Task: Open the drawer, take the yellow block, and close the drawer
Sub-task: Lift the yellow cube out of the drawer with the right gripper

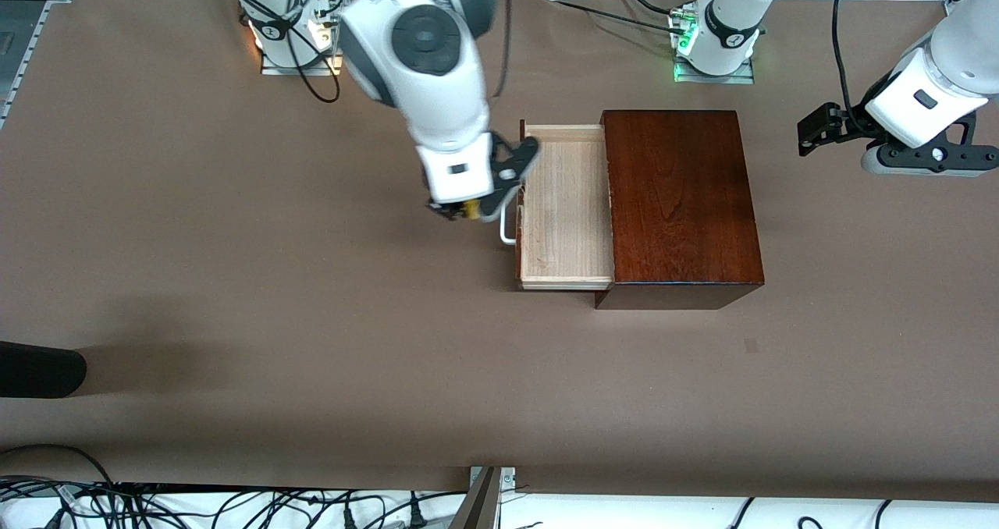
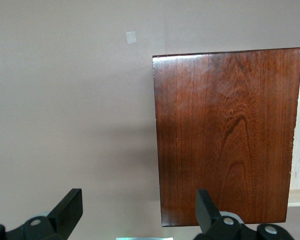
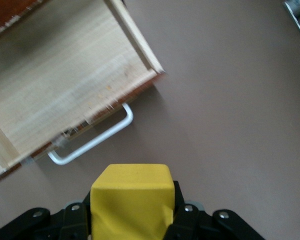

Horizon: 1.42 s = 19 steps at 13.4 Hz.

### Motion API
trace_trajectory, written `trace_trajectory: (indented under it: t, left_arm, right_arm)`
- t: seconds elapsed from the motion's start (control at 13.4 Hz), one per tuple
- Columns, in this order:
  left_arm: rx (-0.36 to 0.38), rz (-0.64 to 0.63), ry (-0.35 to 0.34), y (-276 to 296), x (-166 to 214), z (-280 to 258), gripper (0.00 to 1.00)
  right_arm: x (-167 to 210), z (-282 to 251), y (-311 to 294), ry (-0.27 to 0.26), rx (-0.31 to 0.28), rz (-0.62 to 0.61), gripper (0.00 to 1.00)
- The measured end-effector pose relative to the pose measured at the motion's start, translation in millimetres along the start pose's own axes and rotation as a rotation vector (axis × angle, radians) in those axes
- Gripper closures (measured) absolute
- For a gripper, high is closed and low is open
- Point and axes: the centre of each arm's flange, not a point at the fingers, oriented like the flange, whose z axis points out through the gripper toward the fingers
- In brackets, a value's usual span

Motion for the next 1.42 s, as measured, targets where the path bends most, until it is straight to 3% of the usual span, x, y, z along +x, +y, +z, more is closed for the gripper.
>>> trace_trajectory:
  t: [0.3, 0.6, 0.9, 1.42]
  left_arm:
    - [0.000, 0.000, 0.000, 0, 0, 0, 0.00]
    - [0.000, 0.000, -0.001, 0, 0, 0, 0.00]
    - [0.000, -0.001, -0.005, 0, 2, 2, 0.00]
    - [0.001, -0.001, -0.004, 0, 2, 2, 0.00]
  right_arm:
    - [-49, -27, 76, -0.064, -0.013, 0.130, 0.44]
    - [-91, -20, 133, -0.107, -0.030, 0.252, 0.44]
    - [-141, 3, 185, -0.103, -0.055, 0.366, 0.44]
    - [-268, 75, 246, -0.098, -0.054, 0.561, 0.44]
